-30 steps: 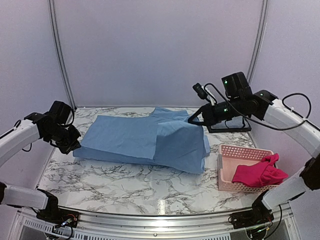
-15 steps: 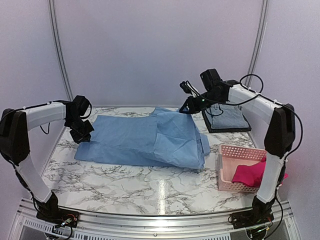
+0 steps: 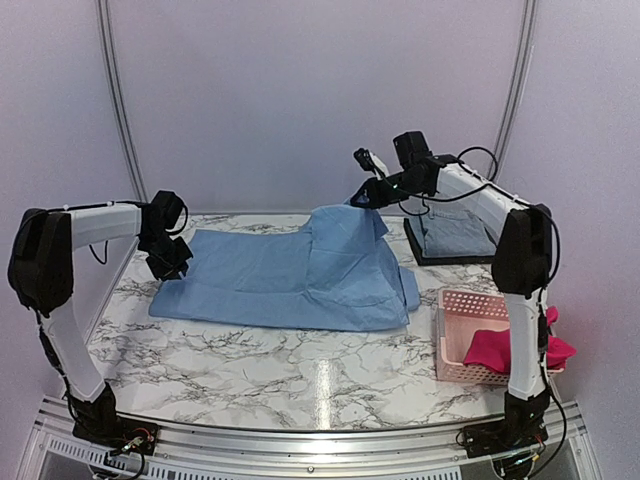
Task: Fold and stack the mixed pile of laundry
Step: Fold the flattened shirt at the center of the board, then adjust the 1/3-folded tank top at the center of the board.
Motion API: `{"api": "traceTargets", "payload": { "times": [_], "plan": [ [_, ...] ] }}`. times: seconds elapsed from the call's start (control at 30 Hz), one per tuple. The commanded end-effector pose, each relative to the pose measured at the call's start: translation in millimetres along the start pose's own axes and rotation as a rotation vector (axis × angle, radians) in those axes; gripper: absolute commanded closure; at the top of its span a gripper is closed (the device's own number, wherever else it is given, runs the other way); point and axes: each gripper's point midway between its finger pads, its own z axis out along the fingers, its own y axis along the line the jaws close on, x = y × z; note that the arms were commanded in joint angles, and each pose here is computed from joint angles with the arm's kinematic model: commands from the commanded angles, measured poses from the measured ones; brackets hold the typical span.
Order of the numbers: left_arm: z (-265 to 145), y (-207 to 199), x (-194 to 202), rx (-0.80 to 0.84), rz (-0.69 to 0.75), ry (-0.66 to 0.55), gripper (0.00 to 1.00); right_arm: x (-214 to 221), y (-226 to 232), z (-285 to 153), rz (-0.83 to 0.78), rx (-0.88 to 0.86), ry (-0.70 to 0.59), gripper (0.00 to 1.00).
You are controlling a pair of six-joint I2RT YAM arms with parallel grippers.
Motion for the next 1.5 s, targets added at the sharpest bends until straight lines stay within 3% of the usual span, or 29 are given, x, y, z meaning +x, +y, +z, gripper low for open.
{"api": "traceTargets", "payload": {
  "times": [0.0, 0.17, 0.23, 0.3, 0.5, 0.73, 0.97, 1.17, 1.47],
  "plan": [
    [6.7, -6.3, -15.0, 0.004, 0.046, -0.039, 0.76, 4.2, -1.7, 5.7, -0.015, 0.017, 0.021, 0.87],
    [-22.0, -7.4, -31.9, 0.021, 0.135, -0.137, 0.08, 8.6, -25.0, -23.5, 0.041, 0.22, 0.058, 0.32],
    [-40.3, -12.3, -37.1, 0.062, 0.198, -0.183, 0.01, 11.5, -27.1, -43.8, 0.079, 0.27, 0.061, 0.12],
    [-52.8, -20.6, -35.2, 0.125, 0.266, -0.197, 0.01, 19.6, -23.2, -60.1, 0.09, 0.299, 0.073, 0.03],
    [-45.2, -44.2, -1.0, 0.305, 0.37, -0.068, 0.01, 51.6, 34.7, -73.9, 0.208, 0.157, 0.085, 0.05],
    [7.9, -40.7, 23.6, 0.293, 0.329, 0.071, 0.1, 128.2, 116.0, -9.6, 0.305, -0.138, 0.218, 0.17],
    [50.6, 15.8, 68.6, 0.127, 0.179, 0.206, 0.21, 219.8, 101.8, 12.7, 0.404, -0.096, 0.384, 0.2],
    [51.9, 69.5, 101.5, -0.002, 0.126, 0.242, 0.23, 298.9, 99.9, 1.8, 0.499, -0.049, 0.523, 0.23],
    [12.3, 109.4, 126.2, -0.038, 0.131, 0.234, 0.23, 341.6, 181.8, -33.7, 0.527, -0.203, 0.662, 0.23]
  ]
}}
